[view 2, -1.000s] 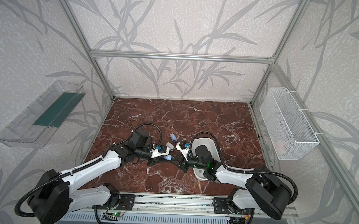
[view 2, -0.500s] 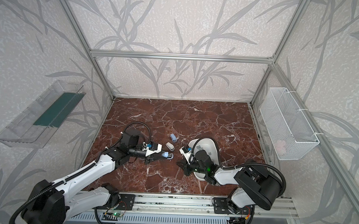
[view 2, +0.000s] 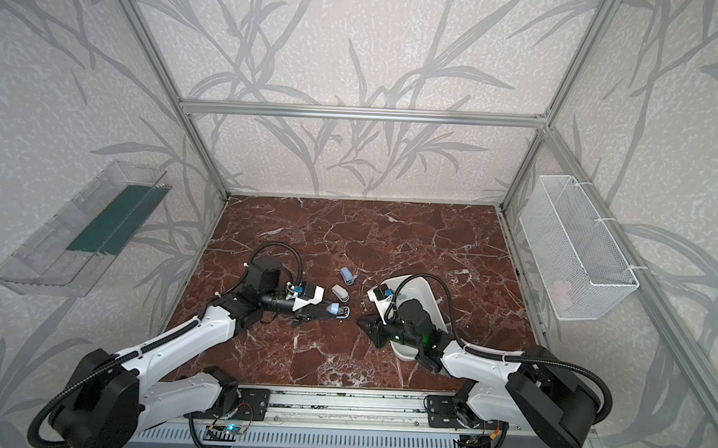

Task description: Load the staples into the stapler

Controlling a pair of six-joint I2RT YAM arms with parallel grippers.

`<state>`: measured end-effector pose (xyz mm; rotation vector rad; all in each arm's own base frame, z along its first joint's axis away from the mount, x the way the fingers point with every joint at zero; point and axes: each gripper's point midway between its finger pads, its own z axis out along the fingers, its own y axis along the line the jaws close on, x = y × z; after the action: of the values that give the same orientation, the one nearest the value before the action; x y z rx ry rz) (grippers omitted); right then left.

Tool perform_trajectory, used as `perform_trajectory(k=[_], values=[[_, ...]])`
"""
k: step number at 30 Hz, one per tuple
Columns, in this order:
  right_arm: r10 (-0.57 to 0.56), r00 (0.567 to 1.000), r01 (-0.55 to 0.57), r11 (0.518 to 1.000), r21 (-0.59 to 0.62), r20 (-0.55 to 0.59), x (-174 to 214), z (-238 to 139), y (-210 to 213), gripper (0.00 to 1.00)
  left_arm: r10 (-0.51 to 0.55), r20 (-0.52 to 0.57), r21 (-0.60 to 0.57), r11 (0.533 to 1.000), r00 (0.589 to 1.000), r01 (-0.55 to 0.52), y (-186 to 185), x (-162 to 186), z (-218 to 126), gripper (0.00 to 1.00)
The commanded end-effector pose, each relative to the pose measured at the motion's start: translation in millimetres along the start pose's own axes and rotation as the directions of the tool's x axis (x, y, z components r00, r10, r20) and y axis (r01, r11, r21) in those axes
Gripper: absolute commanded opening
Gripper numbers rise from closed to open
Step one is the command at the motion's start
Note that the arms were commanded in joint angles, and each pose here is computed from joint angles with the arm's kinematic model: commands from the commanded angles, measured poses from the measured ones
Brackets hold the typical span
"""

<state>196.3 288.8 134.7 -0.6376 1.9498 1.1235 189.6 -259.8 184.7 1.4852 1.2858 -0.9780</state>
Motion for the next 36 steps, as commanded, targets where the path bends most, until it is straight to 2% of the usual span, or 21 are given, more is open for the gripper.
perform_trajectory(k=[1, 3, 7, 17, 26, 36], values=[[0.06, 0.998, -0.059, 0.997, -0.06, 0.027, -27, -4, 22, 0.25, 0.018, -0.04, -0.016, 1.0, 0.999, -0.018, 6, 8, 2, 0.0], [0.081, 0.996, -0.077, 0.994, -0.082, 0.044, -36, -5, 28, 0.32, 0.009, -0.063, -0.025, 1.0, 0.998, -0.01, 9, 13, 4, 0.0], [0.111, 0.992, -0.105, 0.99, -0.095, 0.067, -46, -5, 32, 0.36, 0.008, -0.086, -0.021, 1.0, 0.996, -0.01, 9, 19, 8, 0.0], [0.24, 0.971, -0.237, 0.967, -0.097, 0.018, -39, 26, 21, 0.35, 0.043, -0.087, 0.0, 0.999, 0.995, -0.043, 2, 17, 11, 0.0], [0.253, 0.967, -0.251, 0.963, -0.098, 0.011, -37, 26, 21, 0.35, 0.035, -0.11, -0.015, 0.999, 0.993, -0.037, 6, 22, 13, 0.0], [0.254, 0.967, -0.254, 0.966, -0.046, -0.004, -26, 15, 16, 0.37, 0.011, -0.143, -0.046, 0.999, 0.99, -0.018, 15, 28, 14, 0.0]])
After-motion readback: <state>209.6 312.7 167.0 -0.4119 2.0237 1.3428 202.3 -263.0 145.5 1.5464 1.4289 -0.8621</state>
